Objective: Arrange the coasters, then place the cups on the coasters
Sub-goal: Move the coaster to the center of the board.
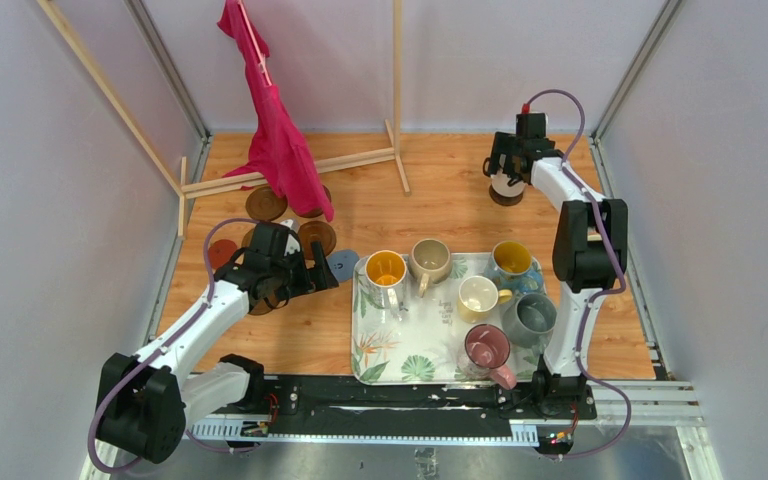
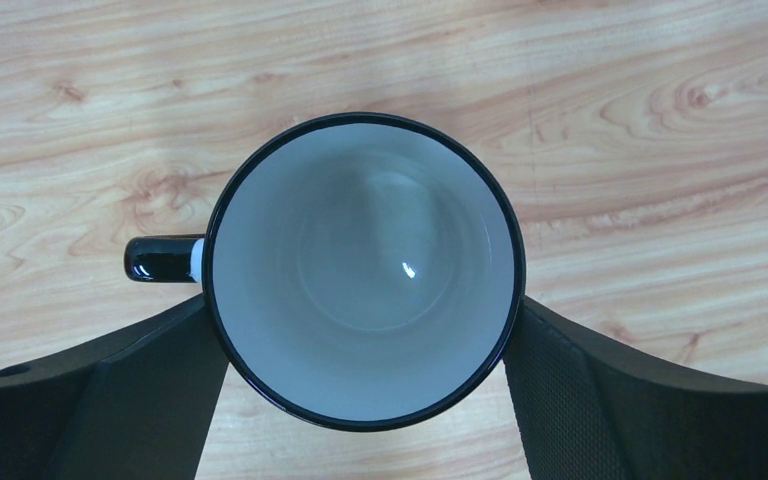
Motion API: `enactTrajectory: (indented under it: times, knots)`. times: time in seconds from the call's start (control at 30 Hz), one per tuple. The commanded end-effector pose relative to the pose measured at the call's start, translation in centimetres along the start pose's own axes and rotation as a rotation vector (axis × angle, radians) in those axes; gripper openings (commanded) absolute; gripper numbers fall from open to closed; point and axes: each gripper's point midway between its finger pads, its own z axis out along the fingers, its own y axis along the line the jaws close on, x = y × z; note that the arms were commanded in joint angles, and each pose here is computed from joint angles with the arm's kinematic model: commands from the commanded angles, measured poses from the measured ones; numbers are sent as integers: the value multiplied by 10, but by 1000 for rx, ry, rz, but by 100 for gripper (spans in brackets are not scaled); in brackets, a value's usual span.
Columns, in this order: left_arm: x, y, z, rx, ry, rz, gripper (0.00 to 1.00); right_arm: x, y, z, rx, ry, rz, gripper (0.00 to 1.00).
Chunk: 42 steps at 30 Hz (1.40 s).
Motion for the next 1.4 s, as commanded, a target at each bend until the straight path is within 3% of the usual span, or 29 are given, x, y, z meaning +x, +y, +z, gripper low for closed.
enactTrajectory:
  times: [0.0,0.3,0.83,1.07,1.37]
  knots:
    - [0,-4,2,20,5,15,100,-10,2,16,-38,-65,-22,100]
    - [1,-3,3,15,9,18,100,-21,12,28,-85,-112,-52,100]
    - [0,-3,4,10,13,20,100,0,25,66,-122,-42,-68,97]
    - [-1,-3,5,14,15,19,100,-1,45,55,-193,-46,-72,100]
    - [-1,-3,5,16,9,22,100,12,48,72,-190,26,-70,100]
